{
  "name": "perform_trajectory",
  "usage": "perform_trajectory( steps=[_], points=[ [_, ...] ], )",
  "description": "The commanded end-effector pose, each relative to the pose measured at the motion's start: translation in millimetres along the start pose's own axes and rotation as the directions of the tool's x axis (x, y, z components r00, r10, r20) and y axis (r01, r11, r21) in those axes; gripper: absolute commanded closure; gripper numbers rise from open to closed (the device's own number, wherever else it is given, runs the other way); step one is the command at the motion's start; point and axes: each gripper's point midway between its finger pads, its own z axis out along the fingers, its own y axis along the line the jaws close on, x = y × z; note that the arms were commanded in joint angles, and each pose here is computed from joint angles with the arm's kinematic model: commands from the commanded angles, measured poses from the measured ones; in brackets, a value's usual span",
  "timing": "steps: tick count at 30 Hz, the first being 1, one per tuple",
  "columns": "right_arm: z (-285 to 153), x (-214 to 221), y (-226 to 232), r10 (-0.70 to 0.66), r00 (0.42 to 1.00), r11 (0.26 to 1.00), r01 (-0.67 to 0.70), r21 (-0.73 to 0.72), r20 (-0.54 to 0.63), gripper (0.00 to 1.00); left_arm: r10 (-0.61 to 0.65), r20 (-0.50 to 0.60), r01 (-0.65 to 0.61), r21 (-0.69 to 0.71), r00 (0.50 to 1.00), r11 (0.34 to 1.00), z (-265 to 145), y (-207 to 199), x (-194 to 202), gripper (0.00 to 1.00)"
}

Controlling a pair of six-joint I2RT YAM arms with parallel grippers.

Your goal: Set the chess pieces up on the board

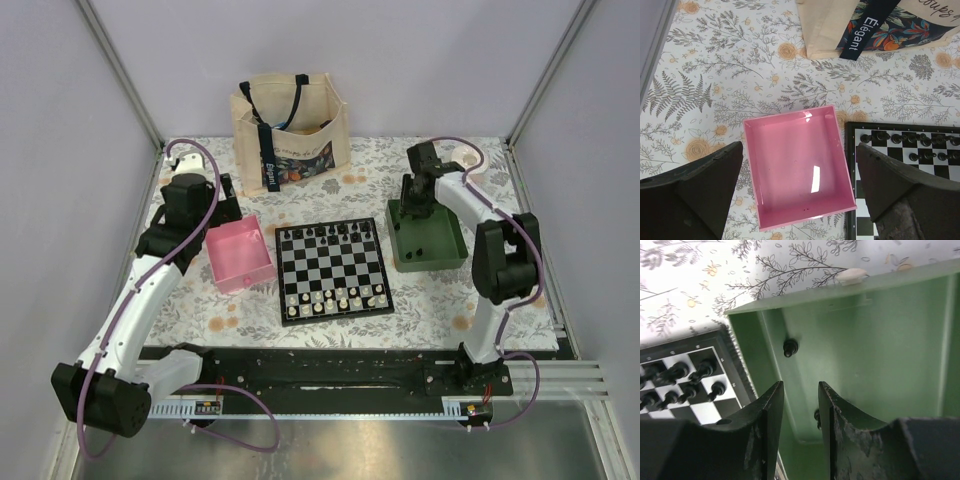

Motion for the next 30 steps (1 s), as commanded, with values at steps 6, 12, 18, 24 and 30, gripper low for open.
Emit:
perform_trajectory(
  steps=[6,12,18,24,30],
  points=[
    [35,-15,16,0.011,0.999,0.999,-0.013,-0.036,-0.051,0.58,-0.011,0.024,0.010,0.032,1.000,0.999,4,-9,-10,0.01],
    [50,-9,17,0.000,0.996,0.999,-0.003,-0.037,-0.090,0.59,-0.012,0.028,0.011,0.030,1.000,0.999,3,-8,-10,0.01],
    [54,1,14,-0.005,0.992,1.000,0.002,-0.023,-0.127,0.60,-0.013,0.032,0.013,0.024,0.999,1.000,2,-7,-11,0.01],
    [57,9,11,-0.011,0.990,1.000,0.009,-0.016,-0.144,0.61,-0.013,0.025,0.013,0.031,1.000,0.999,3,-8,-10,0.01],
    [58,11,8,-0.013,0.989,1.000,0.013,-0.001,-0.151,0.62,-0.013,0.029,0.012,0.033,0.999,0.999,3,-9,-11,0.01]
  ],
)
